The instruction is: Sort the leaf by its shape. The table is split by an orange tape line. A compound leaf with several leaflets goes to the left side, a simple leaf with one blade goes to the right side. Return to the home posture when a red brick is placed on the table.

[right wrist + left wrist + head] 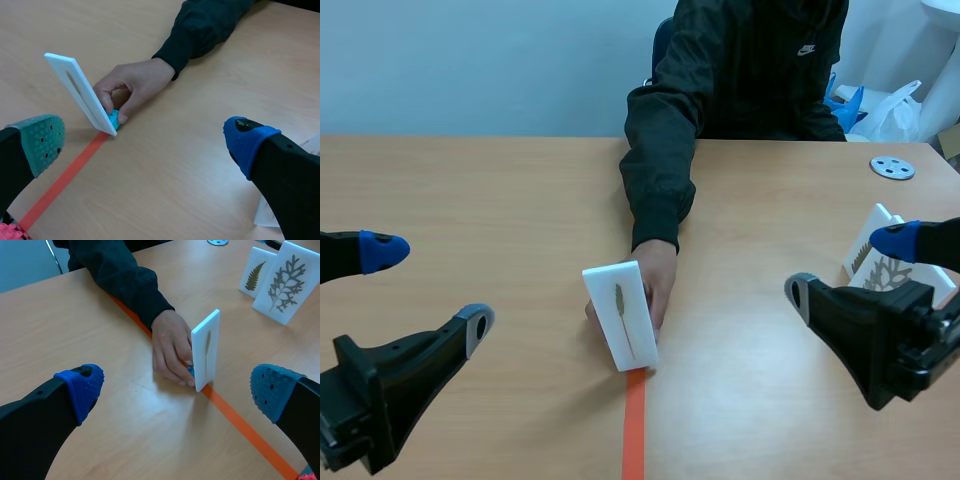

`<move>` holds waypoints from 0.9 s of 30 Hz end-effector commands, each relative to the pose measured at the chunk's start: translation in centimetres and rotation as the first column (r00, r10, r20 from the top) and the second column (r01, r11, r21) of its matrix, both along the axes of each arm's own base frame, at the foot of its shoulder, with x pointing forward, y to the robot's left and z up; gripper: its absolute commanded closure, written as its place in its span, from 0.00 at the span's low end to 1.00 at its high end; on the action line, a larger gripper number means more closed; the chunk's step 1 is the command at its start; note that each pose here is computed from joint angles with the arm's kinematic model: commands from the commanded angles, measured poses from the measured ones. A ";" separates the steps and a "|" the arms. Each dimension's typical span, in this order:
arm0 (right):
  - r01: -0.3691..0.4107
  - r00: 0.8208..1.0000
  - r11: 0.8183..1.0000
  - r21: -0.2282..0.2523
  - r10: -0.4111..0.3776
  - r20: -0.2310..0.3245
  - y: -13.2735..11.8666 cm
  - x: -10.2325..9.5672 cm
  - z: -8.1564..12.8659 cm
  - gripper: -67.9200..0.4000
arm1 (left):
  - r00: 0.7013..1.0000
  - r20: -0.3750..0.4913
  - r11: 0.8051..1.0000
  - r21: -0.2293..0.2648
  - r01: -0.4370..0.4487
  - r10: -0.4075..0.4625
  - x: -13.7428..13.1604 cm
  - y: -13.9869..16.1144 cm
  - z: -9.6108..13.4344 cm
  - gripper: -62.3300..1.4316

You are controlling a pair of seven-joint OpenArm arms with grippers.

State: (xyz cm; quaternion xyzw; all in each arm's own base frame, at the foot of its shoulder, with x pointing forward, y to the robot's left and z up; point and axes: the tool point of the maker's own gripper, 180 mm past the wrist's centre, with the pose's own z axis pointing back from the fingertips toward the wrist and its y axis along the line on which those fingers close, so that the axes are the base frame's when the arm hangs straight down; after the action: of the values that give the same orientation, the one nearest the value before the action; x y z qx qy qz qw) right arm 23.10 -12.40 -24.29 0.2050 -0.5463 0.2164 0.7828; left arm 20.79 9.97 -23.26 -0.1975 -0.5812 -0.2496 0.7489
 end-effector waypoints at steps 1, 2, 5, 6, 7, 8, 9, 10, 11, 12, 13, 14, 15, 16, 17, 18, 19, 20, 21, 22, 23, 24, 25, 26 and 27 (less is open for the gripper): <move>0.001 0.999 1.000 -0.001 -0.001 0.042 0.1 0.4 1.1 0.00 | 1.000 0.011 1.000 -0.022 0.000 0.000 0.0 -0.3 0.5 0.00; 0.003 0.999 1.000 -0.005 -0.003 0.043 0.2 0.5 1.0 0.00 | 1.000 0.011 1.000 -0.022 0.000 0.000 0.0 -0.3 0.5 0.00; 0.021 0.999 1.000 -0.011 -0.021 0.041 0.1 0.6 0.8 0.00 | 1.000 0.011 1.000 -0.022 0.000 0.000 0.0 -0.3 0.5 0.00; 0.029 0.999 1.000 -0.009 -0.028 0.047 0.0 0.7 0.9 0.00 | 1.000 0.011 1.000 -0.022 0.000 0.000 0.0 -0.3 0.5 0.00; 0.037 0.998 0.999 -0.007 -0.037 0.053 -0.1 0.8 1.0 0.00 | 1.000 0.011 1.000 -0.022 0.000 0.000 0.0 -0.3 0.5 0.00; 0.048 0.997 0.999 -0.008 -0.047 0.061 -0.3 1.0 1.1 0.00 | 1.000 0.011 1.000 -0.022 0.000 0.000 0.0 -0.3 0.5 0.00; 0.059 0.996 0.998 -0.012 -0.058 0.067 -0.5 1.1 1.1 0.00 | 1.000 0.008 1.000 -0.019 0.000 0.000 0.0 -0.3 0.4 0.00; 0.069 0.995 0.998 -0.014 -0.067 0.075 -0.6 1.2 1.2 0.00 | 1.000 0.004 1.000 -0.016 0.000 0.000 0.0 -0.2 0.3 0.00; 0.081 0.993 0.997 -0.013 -0.080 0.081 -0.8 1.4 1.3 0.00 | 1.000 -0.003 1.000 -0.012 0.000 0.000 0.0 -0.2 0.2 0.00; 0.091 0.992 0.996 -0.012 -0.090 0.084 -1.0 1.5 1.4 0.00 | 1.000 -0.013 1.000 -0.004 0.000 0.000 -0.1 -0.2 0.0 0.00; 0.091 0.992 0.996 -0.012 -0.090 0.086 -1.0 1.5 1.4 0.00 | 1.000 -0.015 1.000 -0.002 0.000 0.000 -0.1 -0.2 -0.1 0.00; 0.091 0.992 0.996 -0.012 -0.090 0.086 -1.0 1.5 1.4 0.00 | 1.000 -0.015 1.000 -0.002 0.000 0.000 -0.1 -0.2 -0.1 0.00; 0.091 0.992 0.996 -0.012 -0.090 0.086 -1.0 1.5 1.4 0.00 | 1.000 -0.015 1.000 -0.003 0.000 0.000 -0.1 -0.2 -0.1 0.00; 0.091 0.992 0.996 -0.012 -0.090 0.086 -1.0 1.5 1.4 0.00 | 1.000 -0.013 1.000 -0.004 0.000 0.000 -0.1 -0.2 -0.1 0.00; 0.091 0.992 0.996 -0.013 -0.090 0.085 -1.0 1.5 1.4 0.00 | 1.000 -0.013 1.000 -0.004 0.000 0.000 -0.1 -0.2 0.0 0.00; 0.091 0.992 0.996 -0.013 -0.090 0.083 -1.0 1.5 1.3 0.00 | 1.000 -0.013 1.000 -0.004 0.000 0.000 -0.1 -0.2 0.0 0.00; 0.092 0.993 0.996 -0.015 -0.090 0.081 -1.0 1.5 1.3 0.00 | 1.000 -0.013 1.000 -0.004 0.000 0.000 -0.1 -0.2 0.0 0.00; 0.092 0.993 0.996 -0.015 -0.090 0.081 -1.0 1.5 1.3 0.00 | 1.000 -0.013 1.000 -0.004 0.000 0.000 -0.1 -0.2 -0.1 0.00; 0.092 0.993 0.996 -0.015 -0.090 0.081 -1.0 1.5 1.3 0.00 | 1.000 -0.013 1.000 -0.004 0.000 -0.001 -0.1 -0.2 -0.1 0.00; 0.092 0.993 0.996 -0.014 -0.090 0.082 -1.0 1.5 1.3 0.00 | 1.000 -0.013 1.000 -0.004 0.001 -0.001 -0.1 -0.2 -0.1 0.00; 0.092 0.993 0.996 -0.014 -0.090 0.082 -1.0 1.5 1.3 0.00 | 1.000 -0.013 1.000 -0.004 0.001 -0.001 -0.1 -0.2 -0.1 0.00; 0.092 0.993 0.996 -0.014 -0.091 0.082 -1.0 1.5 1.3 0.00 | 1.000 -0.013 1.000 -0.004 0.001 -0.001 -0.1 -0.2 -0.1 0.00; 0.092 0.992 0.996 -0.013 -0.091 0.082 -1.0 1.5 1.3 0.00 | 1.000 -0.013 1.000 -0.004 0.001 -0.001 -0.1 -0.2 -0.1 0.00; 0.092 0.992 0.996 -0.013 -0.091 0.082 -1.0 1.5 1.3 0.00 | 1.000 -0.013 1.000 -0.004 0.001 -0.001 -0.1 -0.2 -0.1 0.00; 0.092 0.993 0.996 -0.014 -0.091 0.082 -1.0 1.5 1.3 0.00 | 1.000 -0.013 1.000 -0.003 0.001 -0.001 -0.1 -0.2 -0.1 0.00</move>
State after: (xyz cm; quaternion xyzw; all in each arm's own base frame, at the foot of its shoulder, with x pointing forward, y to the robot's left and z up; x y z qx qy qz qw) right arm 24.29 -13.54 -24.03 0.1633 -0.5724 0.1874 0.7814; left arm 20.65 10.07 -23.90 -0.1929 -0.5674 -0.2532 0.7594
